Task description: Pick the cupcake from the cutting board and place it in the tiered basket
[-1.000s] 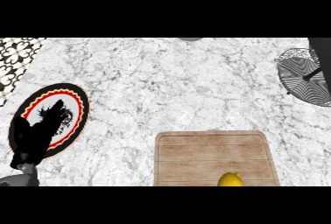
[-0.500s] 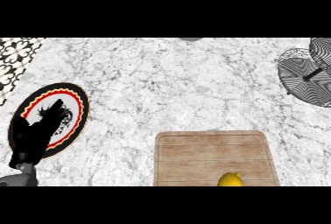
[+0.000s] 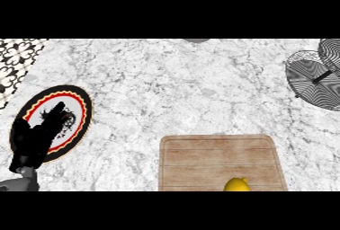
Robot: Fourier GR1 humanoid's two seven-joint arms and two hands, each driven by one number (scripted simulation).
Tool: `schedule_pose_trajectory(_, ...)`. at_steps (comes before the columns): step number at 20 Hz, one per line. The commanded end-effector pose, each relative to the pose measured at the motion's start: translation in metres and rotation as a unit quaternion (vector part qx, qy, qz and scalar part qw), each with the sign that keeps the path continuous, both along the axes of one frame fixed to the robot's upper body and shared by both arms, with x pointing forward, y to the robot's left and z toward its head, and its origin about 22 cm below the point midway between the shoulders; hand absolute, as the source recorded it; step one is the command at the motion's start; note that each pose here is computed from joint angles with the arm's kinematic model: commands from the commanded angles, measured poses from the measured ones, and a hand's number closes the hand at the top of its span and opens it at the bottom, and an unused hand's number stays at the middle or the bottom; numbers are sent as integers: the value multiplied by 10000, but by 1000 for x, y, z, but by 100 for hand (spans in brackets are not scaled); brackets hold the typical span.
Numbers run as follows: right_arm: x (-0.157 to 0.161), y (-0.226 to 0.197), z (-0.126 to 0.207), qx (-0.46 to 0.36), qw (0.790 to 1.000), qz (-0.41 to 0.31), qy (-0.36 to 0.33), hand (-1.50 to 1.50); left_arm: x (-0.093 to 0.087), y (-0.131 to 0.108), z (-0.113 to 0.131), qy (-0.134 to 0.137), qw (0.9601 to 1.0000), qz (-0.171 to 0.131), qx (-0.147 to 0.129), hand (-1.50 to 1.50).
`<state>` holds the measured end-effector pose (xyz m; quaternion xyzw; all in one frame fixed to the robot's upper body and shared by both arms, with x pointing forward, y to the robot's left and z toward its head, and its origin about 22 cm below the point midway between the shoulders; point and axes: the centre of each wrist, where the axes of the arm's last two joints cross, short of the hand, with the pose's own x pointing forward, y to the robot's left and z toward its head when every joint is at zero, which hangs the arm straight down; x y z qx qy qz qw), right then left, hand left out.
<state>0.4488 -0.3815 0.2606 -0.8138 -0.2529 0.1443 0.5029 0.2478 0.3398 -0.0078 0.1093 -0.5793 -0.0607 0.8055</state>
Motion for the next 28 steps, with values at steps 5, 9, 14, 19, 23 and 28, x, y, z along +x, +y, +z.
schedule_pose_trajectory(5,-4,-8,22,-123,9958,10,905,150,-2,4,3,26,10000,-6,-35,0)
schedule_pose_trajectory(9,-4,-10,5,341,9941,-190,1014,150,-6,6,8,-60,9999,-80,-10,0)
schedule_pose_trajectory(14,-17,-38,-11,1800,9693,-898,1416,-150,-7,10,0,6,9999,86,66,0)
schedule_pose_trajectory(19,-14,-32,-21,2221,9573,-1552,1007,-150,-11,-2,-4,14,10000,-20,-11,0)
schedule_pose_trajectory(23,-16,-35,-9,2086,9694,-1157,571,-150,-9,5,-2,18,10000,56,-8,0)
schedule_pose_trajectory(28,-16,-32,11,1702,9787,-930,-671,-150,-10,7,-2,-20,10000,10,-35,0)
